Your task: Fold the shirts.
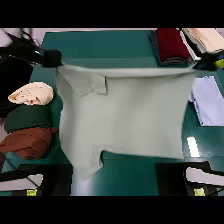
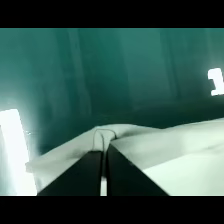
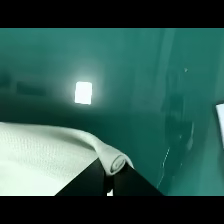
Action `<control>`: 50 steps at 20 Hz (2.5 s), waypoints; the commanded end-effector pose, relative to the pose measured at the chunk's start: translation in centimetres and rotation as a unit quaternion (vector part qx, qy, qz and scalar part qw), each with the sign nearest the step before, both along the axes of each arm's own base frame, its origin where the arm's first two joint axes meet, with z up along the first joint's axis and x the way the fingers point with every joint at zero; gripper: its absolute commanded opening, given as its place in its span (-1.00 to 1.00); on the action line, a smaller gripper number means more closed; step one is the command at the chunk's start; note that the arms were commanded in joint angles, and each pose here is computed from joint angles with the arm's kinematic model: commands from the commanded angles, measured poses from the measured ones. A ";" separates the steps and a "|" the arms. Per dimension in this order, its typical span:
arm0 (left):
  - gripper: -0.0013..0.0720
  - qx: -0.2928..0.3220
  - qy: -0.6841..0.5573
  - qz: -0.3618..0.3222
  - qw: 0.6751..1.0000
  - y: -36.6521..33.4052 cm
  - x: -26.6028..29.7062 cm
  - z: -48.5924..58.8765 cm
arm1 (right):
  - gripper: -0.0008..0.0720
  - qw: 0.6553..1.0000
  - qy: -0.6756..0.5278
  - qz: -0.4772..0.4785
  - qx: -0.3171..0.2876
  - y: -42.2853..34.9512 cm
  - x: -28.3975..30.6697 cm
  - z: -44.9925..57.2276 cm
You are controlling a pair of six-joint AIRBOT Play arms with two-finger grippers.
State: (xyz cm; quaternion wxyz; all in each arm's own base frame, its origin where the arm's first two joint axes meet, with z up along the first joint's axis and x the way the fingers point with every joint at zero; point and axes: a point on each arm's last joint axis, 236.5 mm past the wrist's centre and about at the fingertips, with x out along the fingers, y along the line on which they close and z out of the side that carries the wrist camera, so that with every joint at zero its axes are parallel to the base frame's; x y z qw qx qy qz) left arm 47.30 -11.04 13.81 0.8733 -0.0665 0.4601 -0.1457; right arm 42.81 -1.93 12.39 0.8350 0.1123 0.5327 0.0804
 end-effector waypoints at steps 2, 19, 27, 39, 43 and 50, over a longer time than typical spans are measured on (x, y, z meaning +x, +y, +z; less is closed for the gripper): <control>-0.90 0.004 0.033 0.011 0.999 -0.1 4.6 -8.2 | -0.93 0.999 0.051 -0.010 0.001 0.1 4.0 -7.6; 0.38 -0.007 0.219 0.013 0.976 1.9 -4.3 -16.1 | 0.12 0.995 0.094 -0.011 0.032 1.3 -1.4 -11.1; 0.37 0.006 0.258 0.045 0.965 3.5 -19.6 -15.3 | 0.08 1.000 0.010 0.018 0.021 3.5 -5.5 -3.4; 0.37 -0.130 0.317 0.104 0.934 -1.2 -29.9 -21.6 | 0.08 1.000 0.008 0.018 0.023 4.3 -6.9 -4.5; 0.37 -0.146 0.297 0.085 0.940 -3.5 -29.7 -22.0 | 0.08 0.999 0.012 0.020 0.023 4.4 -7.1 -4.5; -0.90 -0.127 0.265 0.021 0.956 -4.0 -28.0 -18.0 | 0.08 0.991 0.130 -0.024 0.017 -0.5 -13.1 -8.6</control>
